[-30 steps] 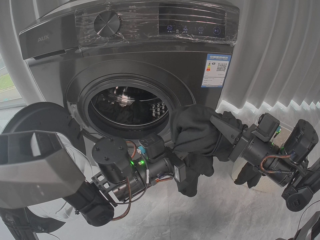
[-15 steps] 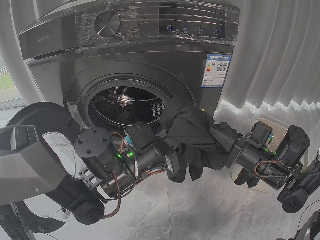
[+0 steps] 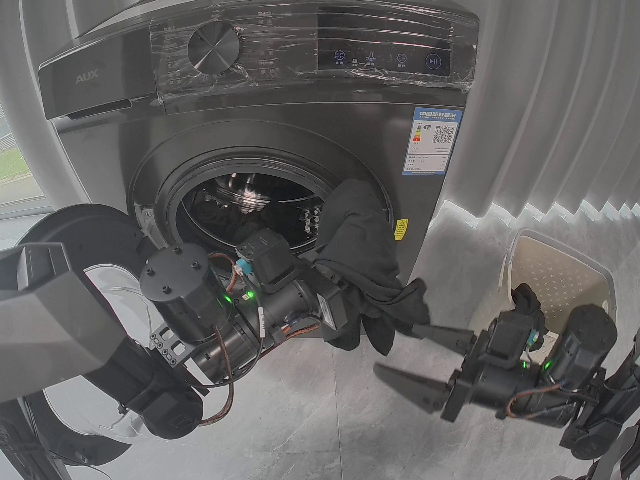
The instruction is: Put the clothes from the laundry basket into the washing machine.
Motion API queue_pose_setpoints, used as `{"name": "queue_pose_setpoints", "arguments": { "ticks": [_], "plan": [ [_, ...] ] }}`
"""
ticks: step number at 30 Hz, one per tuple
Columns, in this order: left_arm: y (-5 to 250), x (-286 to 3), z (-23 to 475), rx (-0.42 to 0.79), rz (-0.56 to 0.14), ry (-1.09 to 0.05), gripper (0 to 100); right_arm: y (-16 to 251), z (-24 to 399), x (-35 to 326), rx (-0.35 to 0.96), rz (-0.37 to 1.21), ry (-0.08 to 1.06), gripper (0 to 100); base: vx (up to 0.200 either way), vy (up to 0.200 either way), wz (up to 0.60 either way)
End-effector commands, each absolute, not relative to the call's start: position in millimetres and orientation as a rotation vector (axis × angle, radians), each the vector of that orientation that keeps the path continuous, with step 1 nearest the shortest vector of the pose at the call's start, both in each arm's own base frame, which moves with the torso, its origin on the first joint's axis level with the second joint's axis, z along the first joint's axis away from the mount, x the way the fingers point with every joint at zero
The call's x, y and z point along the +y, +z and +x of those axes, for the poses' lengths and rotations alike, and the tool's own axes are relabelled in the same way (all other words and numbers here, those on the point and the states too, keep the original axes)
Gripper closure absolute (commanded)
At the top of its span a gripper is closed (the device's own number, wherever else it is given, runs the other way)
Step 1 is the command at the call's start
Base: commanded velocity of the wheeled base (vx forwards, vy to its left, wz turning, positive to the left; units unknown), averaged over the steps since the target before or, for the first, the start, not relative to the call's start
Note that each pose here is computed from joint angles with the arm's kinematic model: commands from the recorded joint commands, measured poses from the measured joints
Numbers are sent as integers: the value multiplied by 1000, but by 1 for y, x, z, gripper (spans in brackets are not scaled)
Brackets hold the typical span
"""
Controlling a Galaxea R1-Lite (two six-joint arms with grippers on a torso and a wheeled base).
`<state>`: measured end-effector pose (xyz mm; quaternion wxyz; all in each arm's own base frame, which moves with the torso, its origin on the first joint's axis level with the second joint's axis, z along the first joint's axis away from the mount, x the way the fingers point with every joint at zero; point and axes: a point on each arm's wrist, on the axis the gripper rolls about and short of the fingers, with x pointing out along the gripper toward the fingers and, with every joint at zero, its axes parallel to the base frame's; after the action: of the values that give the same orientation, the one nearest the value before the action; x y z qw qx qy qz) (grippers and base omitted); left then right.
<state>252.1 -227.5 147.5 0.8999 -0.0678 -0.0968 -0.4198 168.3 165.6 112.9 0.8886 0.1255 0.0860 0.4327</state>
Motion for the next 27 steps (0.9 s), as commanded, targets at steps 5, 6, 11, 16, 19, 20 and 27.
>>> {"name": "queue_pose_setpoints", "arguments": {
  "ticks": [5,6,11,16,19,20,27],
  "plan": [
    [150,-224,256,-209,-148,-837,100,90,118,164,346,185,1071,0,0,0,0],
    [150,-224,256,-207,-148,-837,100,91,120,164,341,187,1068,0,0,0,0],
    [156,-223,253,-224,-153,-840,100,98,142,163,275,204,992,0,0,0,0],
    [163,-223,248,-241,-163,-851,100,105,168,168,188,192,934,0,0,0,0],
    [164,-222,246,-241,-163,-853,100,103,177,177,178,194,904,0,0,0,0],
    [164,-222,246,-241,-163,-853,100,103,177,177,178,194,904,0,0,0,0],
    [166,-225,240,-245,-170,-868,100,97,219,197,128,208,839,0,0,0,0]
  ]
}}
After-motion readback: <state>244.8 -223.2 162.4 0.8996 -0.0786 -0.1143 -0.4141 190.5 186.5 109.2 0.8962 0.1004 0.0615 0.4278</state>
